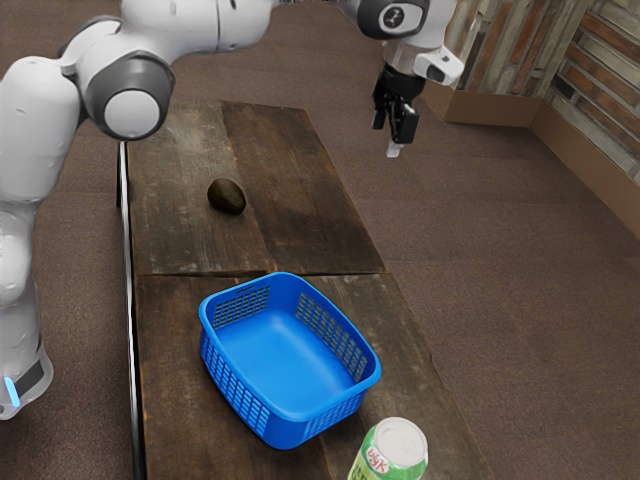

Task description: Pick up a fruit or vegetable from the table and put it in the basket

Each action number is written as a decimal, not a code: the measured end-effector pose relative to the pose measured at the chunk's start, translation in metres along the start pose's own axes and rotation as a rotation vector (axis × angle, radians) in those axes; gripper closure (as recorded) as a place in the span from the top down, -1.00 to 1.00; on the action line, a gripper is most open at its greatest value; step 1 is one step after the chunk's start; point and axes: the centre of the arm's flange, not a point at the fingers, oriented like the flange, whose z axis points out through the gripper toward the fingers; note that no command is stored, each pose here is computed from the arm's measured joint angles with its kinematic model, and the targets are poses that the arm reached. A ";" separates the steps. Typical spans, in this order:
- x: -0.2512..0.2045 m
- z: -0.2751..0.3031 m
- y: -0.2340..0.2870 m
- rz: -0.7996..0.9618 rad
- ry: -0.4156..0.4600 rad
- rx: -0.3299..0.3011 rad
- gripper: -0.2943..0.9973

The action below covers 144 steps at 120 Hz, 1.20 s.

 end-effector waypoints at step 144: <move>-0.133 0.100 -0.064 -0.121 -0.174 0.020 0.54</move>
